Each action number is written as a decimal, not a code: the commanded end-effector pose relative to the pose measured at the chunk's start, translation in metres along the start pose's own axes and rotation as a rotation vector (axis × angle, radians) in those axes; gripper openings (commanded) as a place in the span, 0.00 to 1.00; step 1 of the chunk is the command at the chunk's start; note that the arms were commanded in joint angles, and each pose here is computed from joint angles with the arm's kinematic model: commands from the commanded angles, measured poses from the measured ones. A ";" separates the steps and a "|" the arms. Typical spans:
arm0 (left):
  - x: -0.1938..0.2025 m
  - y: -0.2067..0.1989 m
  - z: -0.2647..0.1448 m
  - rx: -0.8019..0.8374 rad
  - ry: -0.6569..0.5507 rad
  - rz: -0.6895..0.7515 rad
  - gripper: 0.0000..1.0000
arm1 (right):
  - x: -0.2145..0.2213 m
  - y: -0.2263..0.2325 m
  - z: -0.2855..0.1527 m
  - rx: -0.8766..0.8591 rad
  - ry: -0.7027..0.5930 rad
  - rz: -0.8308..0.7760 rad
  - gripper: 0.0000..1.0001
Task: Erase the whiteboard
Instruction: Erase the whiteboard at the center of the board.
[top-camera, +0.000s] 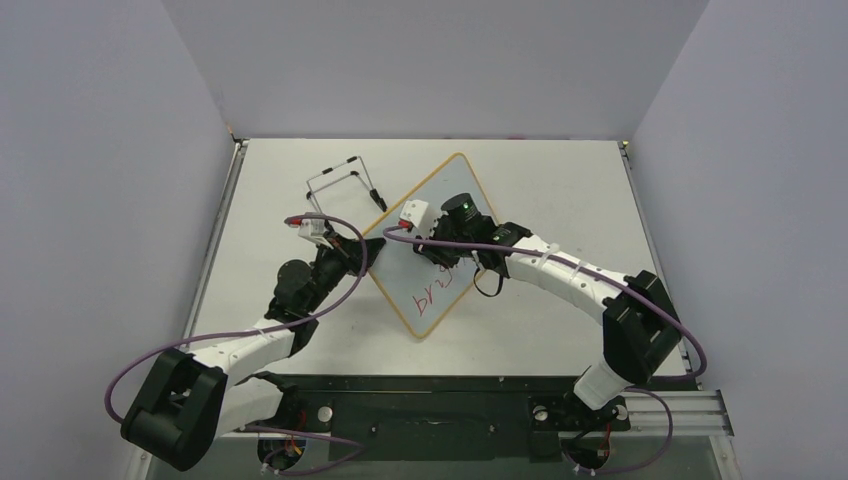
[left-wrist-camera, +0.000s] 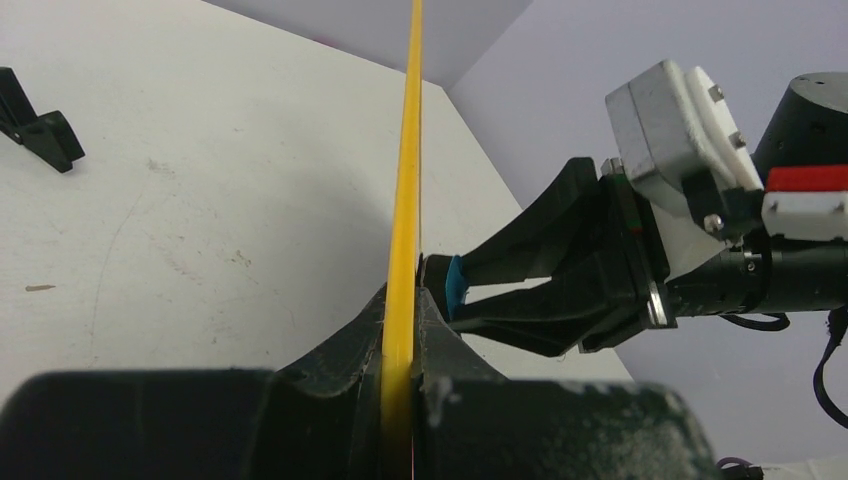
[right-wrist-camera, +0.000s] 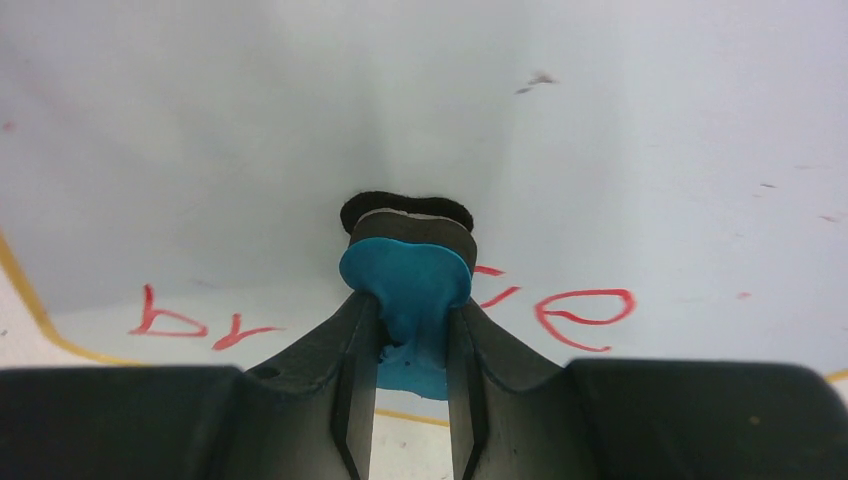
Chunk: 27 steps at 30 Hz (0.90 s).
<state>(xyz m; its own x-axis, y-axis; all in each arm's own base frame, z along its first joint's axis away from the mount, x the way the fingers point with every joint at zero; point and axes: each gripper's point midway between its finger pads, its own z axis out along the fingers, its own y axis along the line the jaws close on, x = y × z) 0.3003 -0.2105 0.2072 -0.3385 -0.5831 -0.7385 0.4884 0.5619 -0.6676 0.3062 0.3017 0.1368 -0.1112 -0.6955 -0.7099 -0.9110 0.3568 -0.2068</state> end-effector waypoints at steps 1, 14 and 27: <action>-0.004 -0.023 -0.003 0.097 -0.018 -0.021 0.00 | -0.019 -0.040 -0.011 0.198 -0.082 0.052 0.00; -0.009 -0.027 0.000 0.099 -0.016 -0.021 0.00 | -0.021 0.030 -0.005 -0.159 -0.049 -0.166 0.00; -0.003 -0.023 -0.005 0.096 -0.026 -0.053 0.00 | -0.015 -0.044 -0.014 0.185 -0.033 0.043 0.00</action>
<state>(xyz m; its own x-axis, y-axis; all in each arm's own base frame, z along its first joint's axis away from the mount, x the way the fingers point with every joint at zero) 0.2958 -0.2079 0.1982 -0.3619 -0.6154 -0.7003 0.4548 0.5392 -0.7088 0.3172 0.2995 0.1424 -0.1434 -0.6800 -0.7190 -0.8838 0.4150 -0.2162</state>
